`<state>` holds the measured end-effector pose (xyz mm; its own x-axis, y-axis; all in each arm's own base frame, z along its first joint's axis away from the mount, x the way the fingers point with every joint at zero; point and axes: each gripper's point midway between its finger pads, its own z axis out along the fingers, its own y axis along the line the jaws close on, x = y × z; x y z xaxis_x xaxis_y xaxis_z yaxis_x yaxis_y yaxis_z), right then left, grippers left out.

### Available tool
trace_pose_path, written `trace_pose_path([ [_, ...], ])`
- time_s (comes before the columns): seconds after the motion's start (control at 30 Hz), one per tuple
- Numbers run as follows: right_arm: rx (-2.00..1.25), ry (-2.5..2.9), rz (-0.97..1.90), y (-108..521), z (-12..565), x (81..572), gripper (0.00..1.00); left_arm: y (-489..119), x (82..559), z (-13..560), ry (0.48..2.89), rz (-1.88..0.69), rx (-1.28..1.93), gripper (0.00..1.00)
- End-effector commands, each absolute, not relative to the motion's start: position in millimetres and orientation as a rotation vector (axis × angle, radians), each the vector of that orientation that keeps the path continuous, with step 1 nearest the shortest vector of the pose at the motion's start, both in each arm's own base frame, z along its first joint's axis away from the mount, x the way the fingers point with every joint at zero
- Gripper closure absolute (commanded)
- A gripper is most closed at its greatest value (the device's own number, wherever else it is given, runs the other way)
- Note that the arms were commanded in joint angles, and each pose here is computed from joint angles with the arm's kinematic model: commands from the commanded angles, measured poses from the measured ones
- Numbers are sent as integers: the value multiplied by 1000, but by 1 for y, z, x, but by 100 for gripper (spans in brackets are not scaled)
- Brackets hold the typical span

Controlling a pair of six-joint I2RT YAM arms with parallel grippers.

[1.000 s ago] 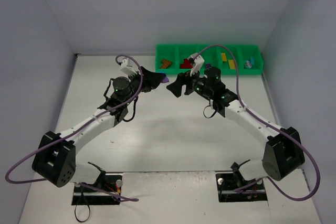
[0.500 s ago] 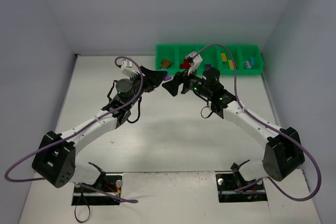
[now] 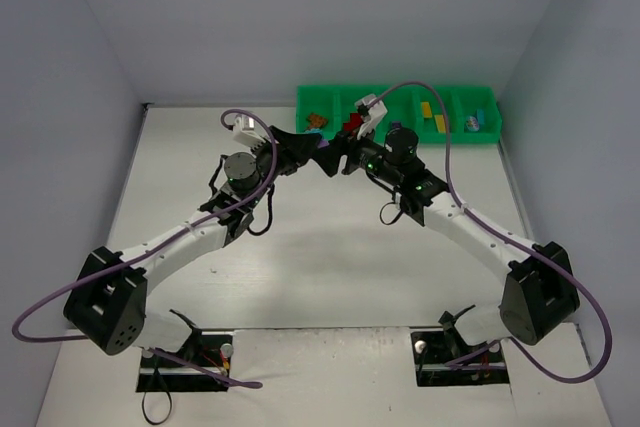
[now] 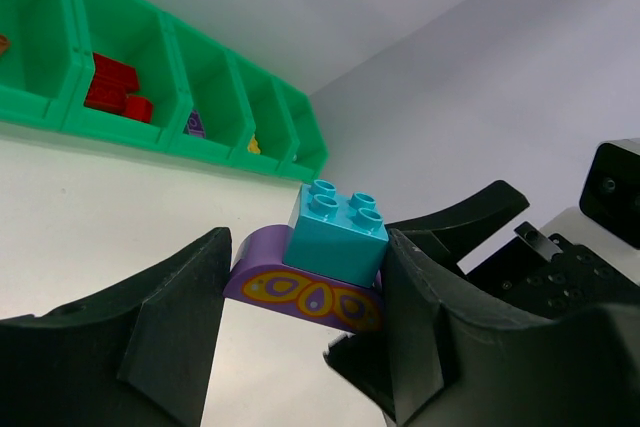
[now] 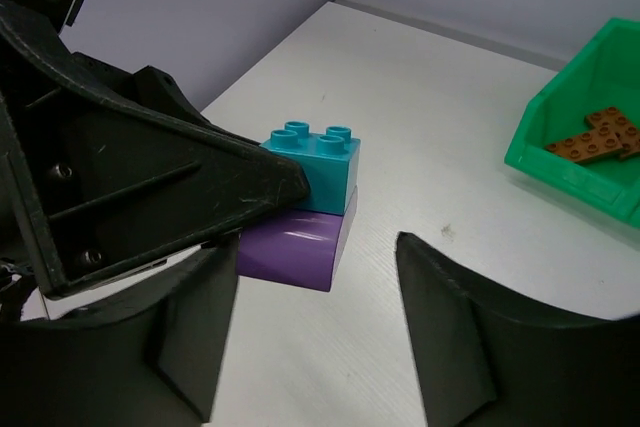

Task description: Sort the legos into containers by color

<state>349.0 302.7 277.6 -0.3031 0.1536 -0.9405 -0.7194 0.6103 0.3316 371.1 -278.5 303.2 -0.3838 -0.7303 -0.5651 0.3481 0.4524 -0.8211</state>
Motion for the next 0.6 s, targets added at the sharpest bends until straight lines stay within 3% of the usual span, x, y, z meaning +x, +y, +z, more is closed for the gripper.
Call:
trace_pose_path([
  [0.0, -441, 1482, 937, 308, 335, 357, 44, -281, 366, 359, 1400, -1292, -318, 81],
  [0.07, -433, 1480, 931, 307, 335, 358, 49, -283, 365, 360, 1398, -1292, -310, 81],
  [0.2, -420, 1476, 920, 305, 334, 360, 67, -285, 364, 357, 1410, -1289, -299, 81],
  [0.37, -446, 1493, 877, 303, 330, 361, 100, -283, 364, 348, 1425, -1261, -294, 79],
  [0.57, -486, 1513, 841, 299, 327, 357, 100, -281, 364, 341, 1448, -1208, -255, 60],
])
